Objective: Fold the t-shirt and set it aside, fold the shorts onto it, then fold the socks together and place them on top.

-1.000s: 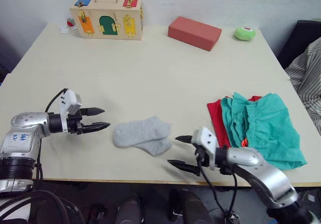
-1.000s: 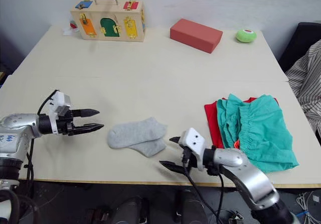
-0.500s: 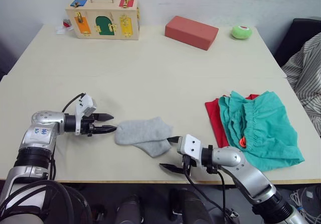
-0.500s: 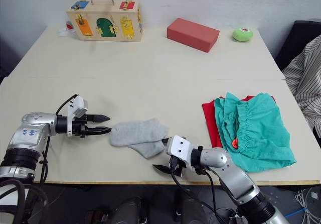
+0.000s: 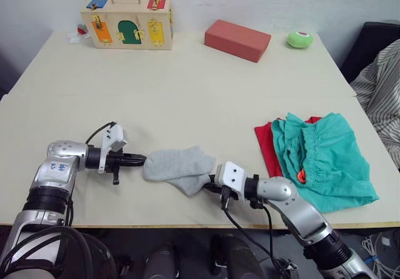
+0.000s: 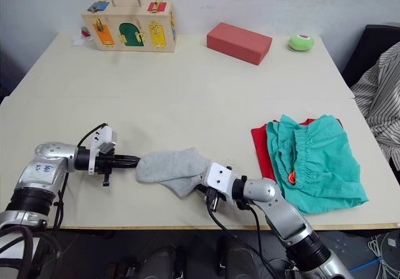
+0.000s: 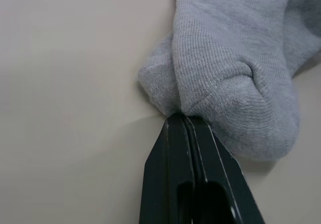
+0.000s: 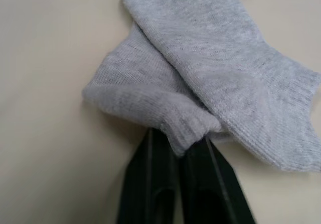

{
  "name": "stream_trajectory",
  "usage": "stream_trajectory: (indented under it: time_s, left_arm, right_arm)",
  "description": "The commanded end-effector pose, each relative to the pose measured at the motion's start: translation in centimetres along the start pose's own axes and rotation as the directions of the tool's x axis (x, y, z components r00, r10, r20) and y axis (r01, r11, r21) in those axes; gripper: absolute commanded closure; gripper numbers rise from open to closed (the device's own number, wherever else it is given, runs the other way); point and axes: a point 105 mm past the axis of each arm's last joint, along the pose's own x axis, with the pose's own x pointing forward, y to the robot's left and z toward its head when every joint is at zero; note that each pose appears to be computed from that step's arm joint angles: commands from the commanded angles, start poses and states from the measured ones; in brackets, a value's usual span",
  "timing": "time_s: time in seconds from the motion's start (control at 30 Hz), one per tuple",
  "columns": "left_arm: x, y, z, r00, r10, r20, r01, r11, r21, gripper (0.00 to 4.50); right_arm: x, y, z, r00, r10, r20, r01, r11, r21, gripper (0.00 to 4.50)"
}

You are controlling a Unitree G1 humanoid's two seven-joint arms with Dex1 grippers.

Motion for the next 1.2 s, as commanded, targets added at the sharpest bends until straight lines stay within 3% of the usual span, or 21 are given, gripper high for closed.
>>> stream_trajectory:
  time_s: [0.03,0.4,0.57,0.7,0.8,0.93,1.03,1.13,1.2]
  left_arm:
    - [-0.1,-1.0,-0.1,1.0,-0.02,0.006,0.02,1.0,0.02,4.5]
    - [0.2,-4.6,-1.0,0.999,0.001,0.034,0.0,1.0,-0.005,4.5]
    - [0.1,-4.8,-0.8,0.991,0.103,0.089,-0.102,0.995,-0.007,4.5]
    - [0.1,-5.1,-0.9,0.99,0.1,0.103,-0.093,0.994,-0.064,4.5]
    - [-0.5,-5.4,-1.3,0.992,0.098,0.082,-0.091,0.992,-0.088,3.93]
    - [-2.1,-5.2,-0.2,0.979,0.15,0.142,-0.127,0.979,-0.161,2.63]
    - [-3.2,-5.9,0.6,0.979,0.14,0.149,-0.093,0.954,-0.286,1.66]
    - [-3.4,-7.3,-0.3,0.994,0.109,0.017,-0.087,0.871,-0.483,0.67]
    - [-2.9,-7.8,-0.1,0.994,0.112,-0.008,-0.097,0.827,-0.553,0.52]
  right_arm:
    - [-0.7,-0.8,0.4,1.0,-0.016,0.009,0.016,1.0,-0.007,4.47]
    - [-2.5,-4.1,-1.6,0.995,-0.055,-0.083,0.054,0.998,-0.02,4.47]
    - [-3.4,-4.8,-2.6,0.995,-0.042,-0.091,0.047,0.997,0.054,4.47]
    - [-3.9,-4.4,-2.9,0.996,-0.022,-0.091,0.028,0.997,0.065,3.49]
    - [-4.7,-3.9,-3.2,0.995,-0.002,-0.099,0.008,0.998,0.058,2.51]
    - [-7.3,-3.4,-3.3,0.992,0.067,-0.107,-0.056,0.993,0.1,1.08]
    - [-9.4,-4.0,-1.8,0.994,0.093,-0.052,-0.083,0.981,0.177,0.04]
    - [-10.0,-4.9,0.9,0.991,0.132,0.031,-0.135,0.938,0.321,0.0]
    - [-9.5,-5.4,2.2,0.986,0.156,0.054,-0.165,0.905,0.393,0.0]
